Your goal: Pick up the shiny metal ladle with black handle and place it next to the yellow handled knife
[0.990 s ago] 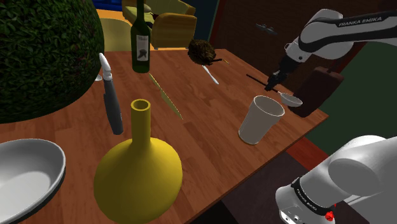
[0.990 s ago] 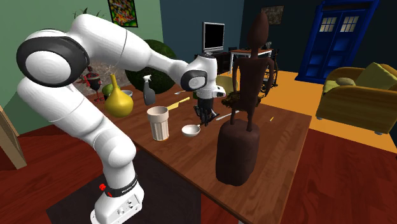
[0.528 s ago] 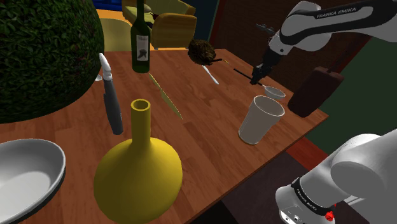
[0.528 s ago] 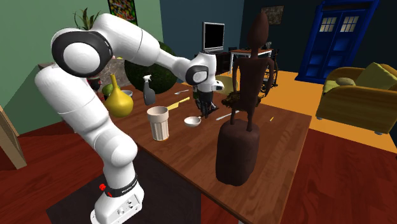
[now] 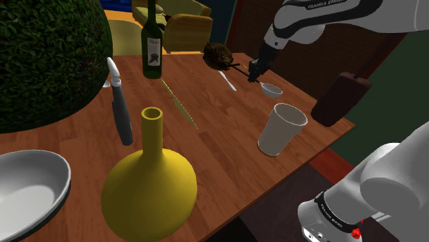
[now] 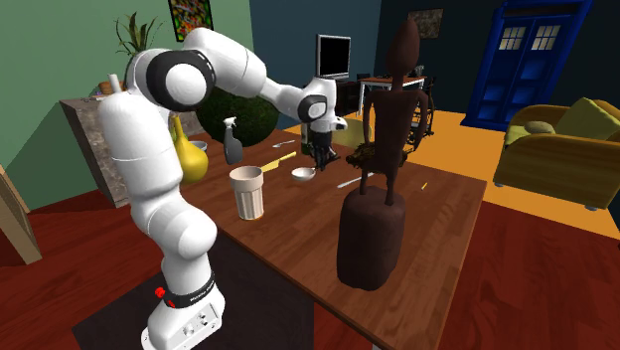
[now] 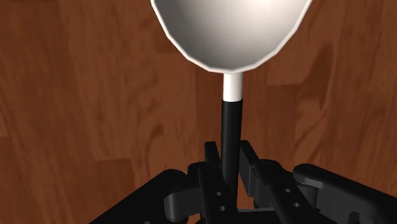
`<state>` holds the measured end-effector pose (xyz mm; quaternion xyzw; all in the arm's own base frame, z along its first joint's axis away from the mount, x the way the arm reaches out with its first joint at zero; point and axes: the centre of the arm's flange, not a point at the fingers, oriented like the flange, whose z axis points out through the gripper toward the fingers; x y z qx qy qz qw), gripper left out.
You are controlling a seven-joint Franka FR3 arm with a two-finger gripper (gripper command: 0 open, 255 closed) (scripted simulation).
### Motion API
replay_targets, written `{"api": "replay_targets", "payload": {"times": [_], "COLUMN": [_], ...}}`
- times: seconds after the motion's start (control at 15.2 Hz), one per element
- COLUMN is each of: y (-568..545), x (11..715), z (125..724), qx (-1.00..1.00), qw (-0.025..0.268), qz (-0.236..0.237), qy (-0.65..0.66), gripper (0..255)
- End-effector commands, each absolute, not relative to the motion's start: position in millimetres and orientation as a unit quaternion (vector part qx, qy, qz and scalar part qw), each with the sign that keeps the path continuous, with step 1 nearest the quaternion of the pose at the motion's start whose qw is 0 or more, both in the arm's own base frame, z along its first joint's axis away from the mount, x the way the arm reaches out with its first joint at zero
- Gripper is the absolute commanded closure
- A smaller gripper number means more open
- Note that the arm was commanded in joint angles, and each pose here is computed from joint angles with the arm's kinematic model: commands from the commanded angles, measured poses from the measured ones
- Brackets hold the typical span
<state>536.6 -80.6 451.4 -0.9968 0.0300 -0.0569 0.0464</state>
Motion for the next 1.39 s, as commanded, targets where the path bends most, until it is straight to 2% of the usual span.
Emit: {"api": "replay_targets", "payload": {"times": [0.0,0.99,1.32], "y": [-67.5,39.3,43.4], "x": [556.4,723.2,729.6], "z": [448.8,449.1,428.0], "qx": [-0.997,-0.997,-0.997], "qw": [0.047,0.047,0.047], "qz": [-0.057,-0.057,-0.057], "qy": [0.03,0.03,0.03], "gripper": [255,255,255]}}
